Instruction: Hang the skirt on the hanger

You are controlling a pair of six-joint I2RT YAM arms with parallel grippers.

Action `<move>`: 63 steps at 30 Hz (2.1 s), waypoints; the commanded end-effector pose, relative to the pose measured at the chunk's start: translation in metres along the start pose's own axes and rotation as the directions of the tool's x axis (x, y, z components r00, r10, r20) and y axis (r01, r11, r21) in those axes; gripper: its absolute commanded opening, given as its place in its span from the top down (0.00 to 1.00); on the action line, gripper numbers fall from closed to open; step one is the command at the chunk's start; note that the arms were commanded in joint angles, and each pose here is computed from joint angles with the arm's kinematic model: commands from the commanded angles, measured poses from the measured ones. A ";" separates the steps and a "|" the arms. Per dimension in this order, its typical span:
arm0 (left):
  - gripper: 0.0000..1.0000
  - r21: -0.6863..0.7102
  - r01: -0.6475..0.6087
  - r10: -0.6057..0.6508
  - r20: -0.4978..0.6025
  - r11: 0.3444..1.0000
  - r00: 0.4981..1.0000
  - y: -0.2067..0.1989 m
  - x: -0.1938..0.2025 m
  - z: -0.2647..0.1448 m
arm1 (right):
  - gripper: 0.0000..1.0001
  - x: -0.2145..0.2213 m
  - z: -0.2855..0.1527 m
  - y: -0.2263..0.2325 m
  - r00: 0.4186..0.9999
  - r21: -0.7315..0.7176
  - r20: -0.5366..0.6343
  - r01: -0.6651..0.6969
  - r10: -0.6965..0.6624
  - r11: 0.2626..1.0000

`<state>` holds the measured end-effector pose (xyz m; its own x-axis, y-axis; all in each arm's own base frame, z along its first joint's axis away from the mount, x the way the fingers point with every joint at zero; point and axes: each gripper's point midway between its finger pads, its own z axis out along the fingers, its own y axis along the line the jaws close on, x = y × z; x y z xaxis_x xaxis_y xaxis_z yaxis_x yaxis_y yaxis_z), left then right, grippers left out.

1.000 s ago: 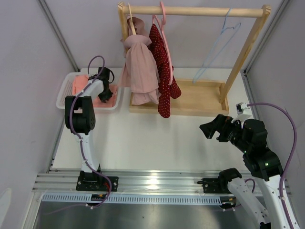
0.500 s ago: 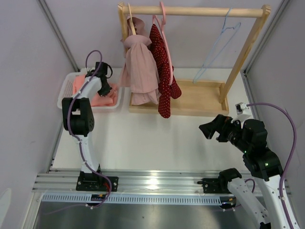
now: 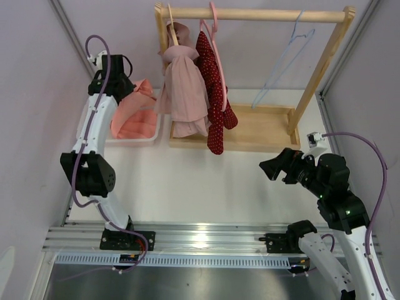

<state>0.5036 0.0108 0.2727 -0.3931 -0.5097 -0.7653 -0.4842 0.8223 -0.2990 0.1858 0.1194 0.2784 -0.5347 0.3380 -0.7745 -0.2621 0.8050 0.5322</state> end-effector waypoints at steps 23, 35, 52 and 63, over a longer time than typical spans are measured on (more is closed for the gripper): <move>1.00 0.406 -0.162 -0.099 0.551 0.899 0.829 -0.042 -0.144 -0.314 | 0.01 -0.014 0.006 0.006 0.999 -0.013 0.016 0.029 -0.029 0.999; 1.00 0.682 -0.421 -0.054 0.559 0.598 0.828 -0.072 -0.110 -0.422 | 0.01 -0.016 0.009 0.003 0.999 0.009 0.007 0.039 -0.039 0.999; 1.00 0.926 -0.314 0.077 0.305 0.208 0.949 -0.057 0.023 -0.455 | 0.01 -0.027 0.014 0.008 0.998 0.003 0.009 0.061 -0.061 0.998; 1.00 0.958 -0.145 0.184 0.100 0.248 0.978 -0.080 0.112 -0.389 | 0.00 -0.013 0.016 0.016 0.999 -0.049 -0.026 0.028 -0.030 0.998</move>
<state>0.1878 -0.2016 0.4068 -0.4800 -0.2309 -0.8463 0.6564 0.5455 -0.5211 0.2035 0.1282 0.2787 -0.5698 0.2892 -0.7692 -0.2692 0.8187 0.5073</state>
